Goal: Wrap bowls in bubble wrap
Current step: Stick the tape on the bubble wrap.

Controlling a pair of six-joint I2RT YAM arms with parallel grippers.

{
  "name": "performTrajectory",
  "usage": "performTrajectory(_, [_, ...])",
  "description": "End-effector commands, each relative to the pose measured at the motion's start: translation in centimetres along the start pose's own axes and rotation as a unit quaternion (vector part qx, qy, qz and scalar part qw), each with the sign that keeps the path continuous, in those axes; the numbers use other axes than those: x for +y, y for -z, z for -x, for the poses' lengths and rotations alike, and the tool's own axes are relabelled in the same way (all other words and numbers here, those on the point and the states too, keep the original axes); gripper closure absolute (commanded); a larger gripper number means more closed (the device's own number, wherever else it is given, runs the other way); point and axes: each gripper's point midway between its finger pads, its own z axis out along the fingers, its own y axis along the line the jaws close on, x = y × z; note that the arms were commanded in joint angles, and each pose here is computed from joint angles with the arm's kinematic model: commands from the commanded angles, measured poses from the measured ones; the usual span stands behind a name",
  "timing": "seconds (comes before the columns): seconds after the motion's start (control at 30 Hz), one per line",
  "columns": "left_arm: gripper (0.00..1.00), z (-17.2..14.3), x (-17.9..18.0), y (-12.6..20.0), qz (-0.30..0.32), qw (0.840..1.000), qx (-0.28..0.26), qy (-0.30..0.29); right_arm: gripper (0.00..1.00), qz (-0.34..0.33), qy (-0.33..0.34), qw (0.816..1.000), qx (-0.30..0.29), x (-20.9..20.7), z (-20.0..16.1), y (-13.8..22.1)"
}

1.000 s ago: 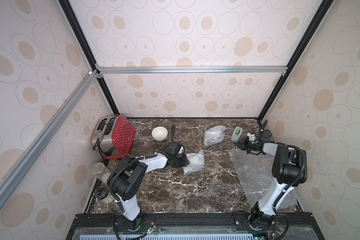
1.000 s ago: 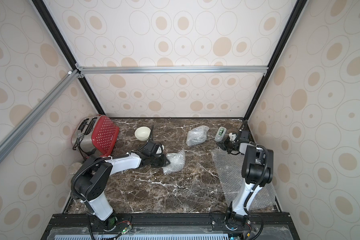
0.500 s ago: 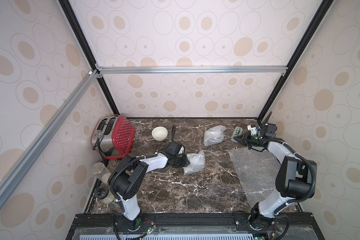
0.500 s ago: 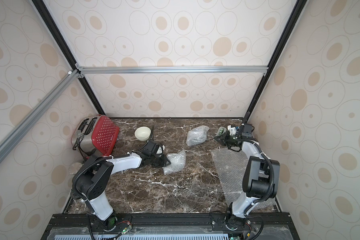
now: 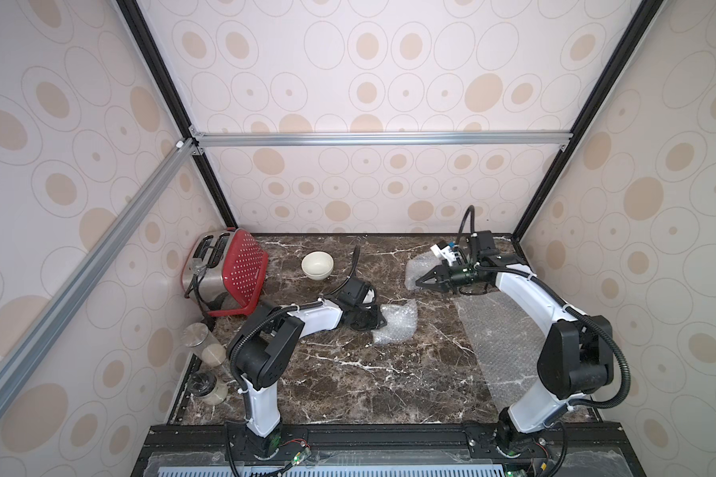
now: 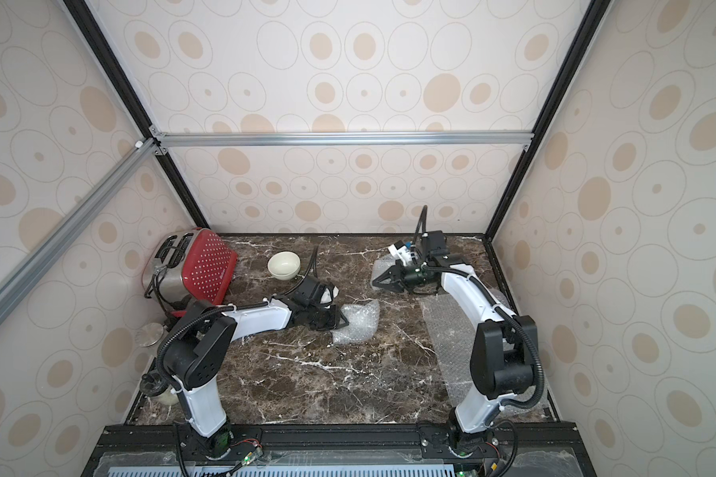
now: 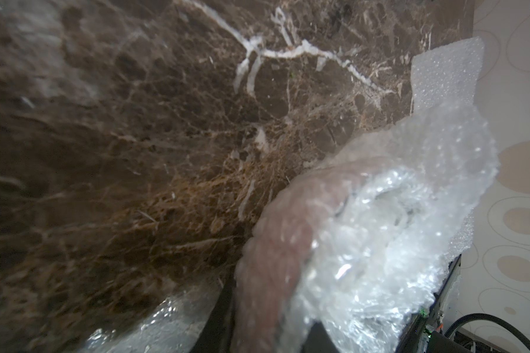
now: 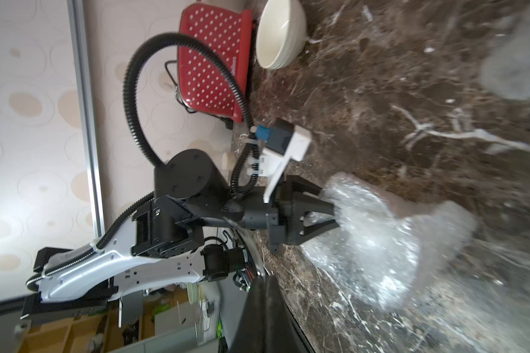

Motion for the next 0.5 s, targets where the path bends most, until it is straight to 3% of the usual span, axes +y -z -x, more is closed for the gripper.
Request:
performTrajectory(0.0, [0.73, 1.1, -2.3, 0.4, -0.028, 0.999, -0.006, -0.029, 0.99, -0.005, -0.008, 0.999, 0.053, -0.8, -1.9, -1.9])
performTrajectory(0.2, [0.73, 0.9, -2.2, 0.5, -0.027, 0.999, -0.004, -0.03, 0.99, -0.015, -0.001, 0.995, 0.103, -1.9, -4.2, -5.5])
performTrajectory(0.47, [0.73, 0.8, -2.2, 0.4, -0.025, 0.999, 0.0, -0.031, 0.99, -0.027, -0.016, 0.993, 0.113, -4.3, -4.8, -7.2])
